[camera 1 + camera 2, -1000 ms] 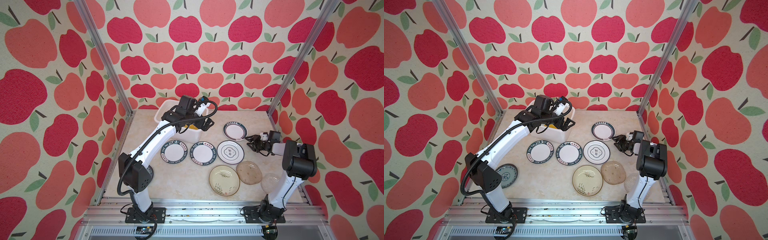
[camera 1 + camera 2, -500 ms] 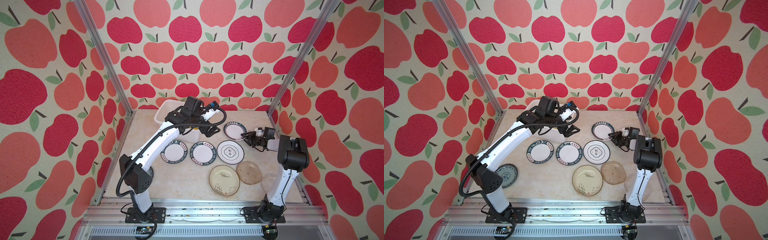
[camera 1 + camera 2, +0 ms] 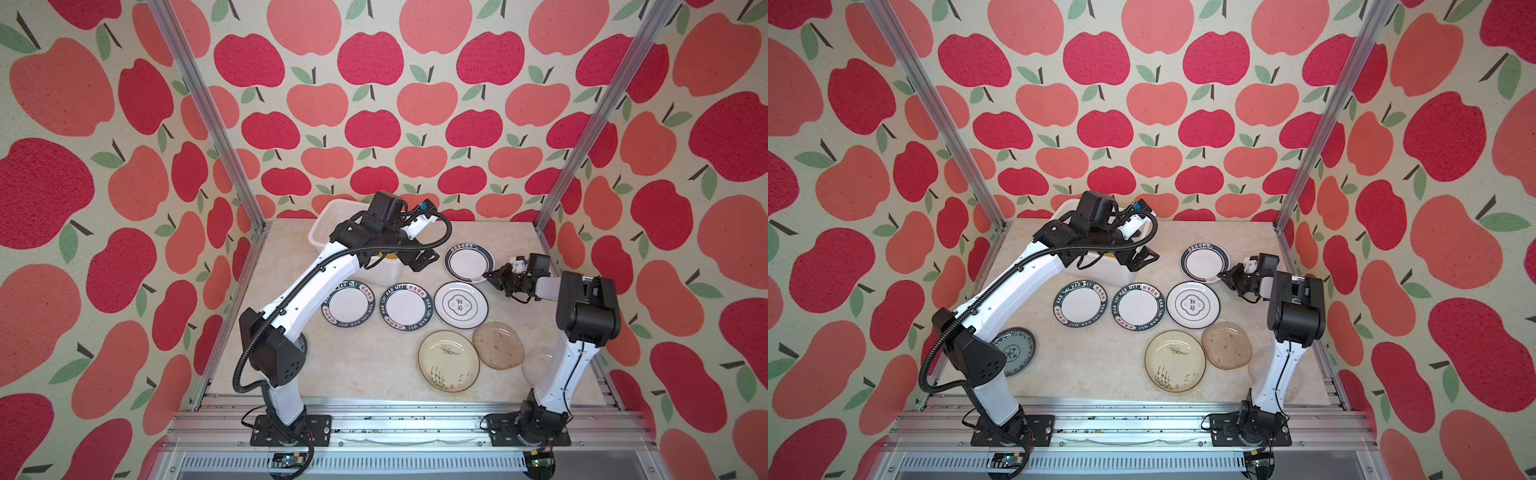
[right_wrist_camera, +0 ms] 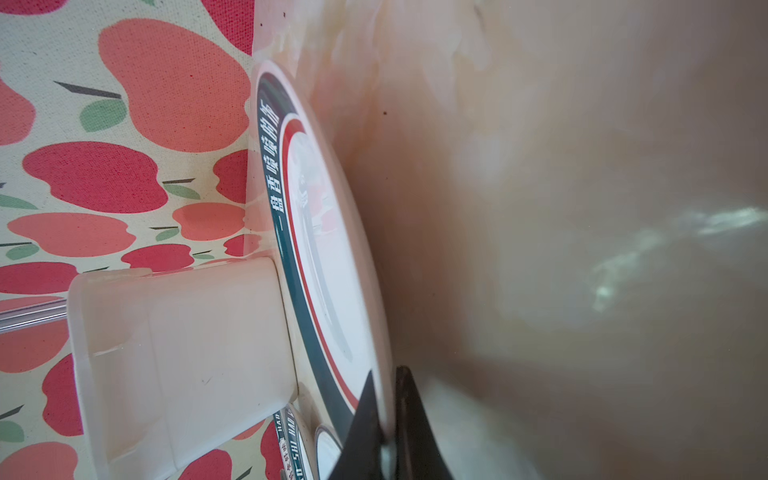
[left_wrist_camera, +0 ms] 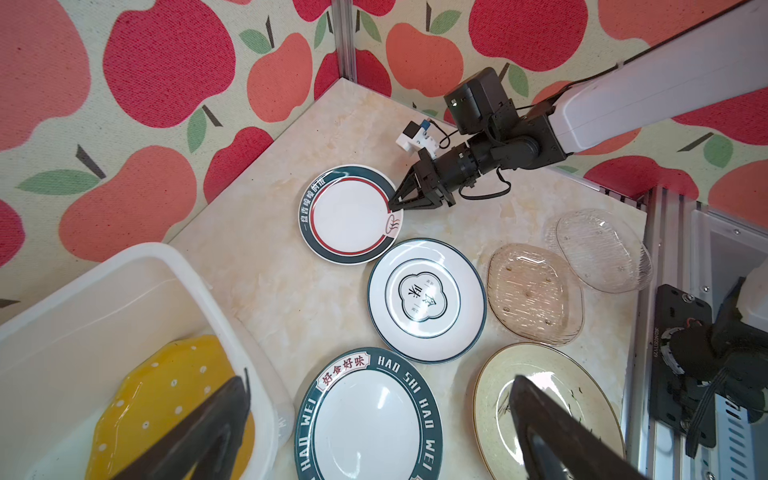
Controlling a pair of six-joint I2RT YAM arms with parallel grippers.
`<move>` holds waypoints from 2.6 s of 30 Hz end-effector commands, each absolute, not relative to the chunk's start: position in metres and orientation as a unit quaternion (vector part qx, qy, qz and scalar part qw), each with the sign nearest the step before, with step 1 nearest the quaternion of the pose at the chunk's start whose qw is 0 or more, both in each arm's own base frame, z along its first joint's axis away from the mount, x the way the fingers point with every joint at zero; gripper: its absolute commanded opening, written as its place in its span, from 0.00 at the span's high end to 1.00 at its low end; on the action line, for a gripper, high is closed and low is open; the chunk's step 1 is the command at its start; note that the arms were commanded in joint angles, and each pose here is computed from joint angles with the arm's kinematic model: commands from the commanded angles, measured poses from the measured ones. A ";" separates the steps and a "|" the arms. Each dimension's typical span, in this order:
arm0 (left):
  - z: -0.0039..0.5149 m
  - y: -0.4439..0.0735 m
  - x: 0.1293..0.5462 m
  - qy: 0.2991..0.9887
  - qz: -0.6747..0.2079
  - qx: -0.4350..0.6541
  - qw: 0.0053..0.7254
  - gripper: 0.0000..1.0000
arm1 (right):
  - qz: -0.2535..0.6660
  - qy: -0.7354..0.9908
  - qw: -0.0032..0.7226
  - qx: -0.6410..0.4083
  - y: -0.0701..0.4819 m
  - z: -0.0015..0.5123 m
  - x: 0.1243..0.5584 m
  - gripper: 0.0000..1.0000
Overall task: Place the plates into the plastic bin on the countertop
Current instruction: 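Lift the red-ringed plate with the right gripper toward the left gripper, then take the red-ringed plate with the left gripper and lower it into the bin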
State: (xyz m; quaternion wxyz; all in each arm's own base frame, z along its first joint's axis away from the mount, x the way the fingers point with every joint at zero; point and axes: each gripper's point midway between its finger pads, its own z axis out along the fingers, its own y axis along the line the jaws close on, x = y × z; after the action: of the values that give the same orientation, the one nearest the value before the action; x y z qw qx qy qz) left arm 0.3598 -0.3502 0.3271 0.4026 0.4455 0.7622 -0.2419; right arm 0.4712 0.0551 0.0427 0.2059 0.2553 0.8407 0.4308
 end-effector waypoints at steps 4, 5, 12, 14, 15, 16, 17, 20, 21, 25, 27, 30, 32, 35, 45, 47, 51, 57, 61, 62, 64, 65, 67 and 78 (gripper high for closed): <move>0.364 -0.319 0.384 0.793 -0.257 0.335 0.438 0.01 | 0.421 0.846 0.276 0.173 0.070 0.160 0.466 1.00; 0.367 -0.314 0.386 0.797 -0.268 0.322 0.435 0.01 | 0.418 0.848 0.281 0.163 0.073 0.174 0.462 1.00; 0.373 -0.271 0.401 0.821 -0.395 0.199 0.361 0.02 | 0.422 0.851 0.304 0.067 0.120 0.270 0.429 1.00; 0.373 -0.265 0.403 0.819 -0.422 0.179 0.346 0.02 | 0.432 0.848 0.303 0.042 0.138 0.289 0.418 1.00; 0.372 -0.263 0.403 0.815 -0.438 0.171 0.339 0.03 | 0.441 0.845 0.301 0.028 0.150 0.299 0.412 1.00; 0.371 -0.262 0.403 0.812 -0.452 0.163 0.331 0.04 | 0.452 0.841 0.296 0.015 0.162 0.307 0.406 1.00; 0.370 -0.261 0.404 0.808 -0.465 0.157 0.326 0.04 | 0.459 0.838 0.293 0.005 0.171 0.313 0.401 1.00; 0.368 -0.262 0.405 0.795 -0.507 0.139 0.303 0.09 | 0.472 0.838 0.274 -0.022 0.199 0.323 0.387 1.00; 0.368 -0.262 0.405 0.791 -0.518 0.134 0.298 0.10 | 0.474 0.839 0.267 -0.028 0.207 0.324 0.384 1.00; 0.357 -0.264 0.407 0.789 -0.530 0.120 0.287 0.14 | 0.492 0.832 0.253 -0.051 0.232 0.331 0.373 1.00; 0.347 -0.262 0.408 0.797 -0.521 0.115 0.283 0.16 | 0.501 0.828 0.245 -0.056 0.241 0.334 0.370 1.00; 0.337 -0.261 0.410 0.806 -0.509 0.111 0.281 0.21 | 0.507 0.826 0.241 -0.062 0.249 0.336 0.367 1.00; 0.334 -0.262 0.412 0.807 -0.510 0.109 0.277 0.26 | 0.510 0.824 0.239 -0.065 0.254 0.338 0.366 1.00; 0.334 -0.266 0.412 0.803 -0.521 0.109 0.269 0.35 | 0.513 0.823 0.234 -0.066 0.258 0.337 0.365 1.00; 0.329 -0.271 0.413 0.804 -0.527 0.109 0.254 0.84 | 0.522 0.820 0.230 -0.051 0.265 0.331 0.373 1.00; 0.328 -0.271 0.413 0.805 -0.527 0.108 0.251 0.89 | 0.522 0.820 0.228 -0.051 0.266 0.330 0.375 1.00; 0.326 -0.272 0.415 0.807 -0.527 0.106 0.247 1.00 | 0.520 0.823 0.225 -0.047 0.267 0.327 0.380 0.98; 0.326 -0.263 0.423 0.811 -0.520 0.089 0.254 1.00 | 0.505 0.831 0.230 -0.028 0.263 0.322 0.392 0.60; 0.328 -0.243 0.438 0.820 -0.494 0.056 0.283 1.00 | 0.471 0.847 0.245 0.000 0.246 0.318 0.402 0.49; 0.327 -0.236 0.444 0.825 -0.483 0.041 0.291 1.00 | 0.461 0.852 0.249 0.010 0.240 0.317 0.403 0.47; 0.329 -0.221 0.455 0.830 -0.465 0.017 0.308 1.00 | 0.440 0.861 0.254 0.028 0.225 0.313 0.404 0.47; 0.329 -0.213 0.461 0.833 -0.453 0.003 0.318 1.00 | 0.427 0.866 0.258 0.038 0.217 0.311 0.404 0.46; 0.327 -0.197 0.472 0.842 -0.422 -0.019 0.336 1.00 | 0.408 0.871 0.267 0.051 0.203 0.309 0.403 0.46; 0.262 -0.136 0.516 0.930 -0.207 -0.068 0.297 1.00 | 0.409 0.870 0.264 0.078 0.178 0.303 0.395 0.47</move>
State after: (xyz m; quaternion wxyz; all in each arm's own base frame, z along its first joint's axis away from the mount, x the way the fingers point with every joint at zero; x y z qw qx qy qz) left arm 0.5223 -0.1548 0.2954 0.3395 -0.0607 0.8947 -0.2838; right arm 0.4040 0.1819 0.3041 0.2666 0.0802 0.8664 0.4146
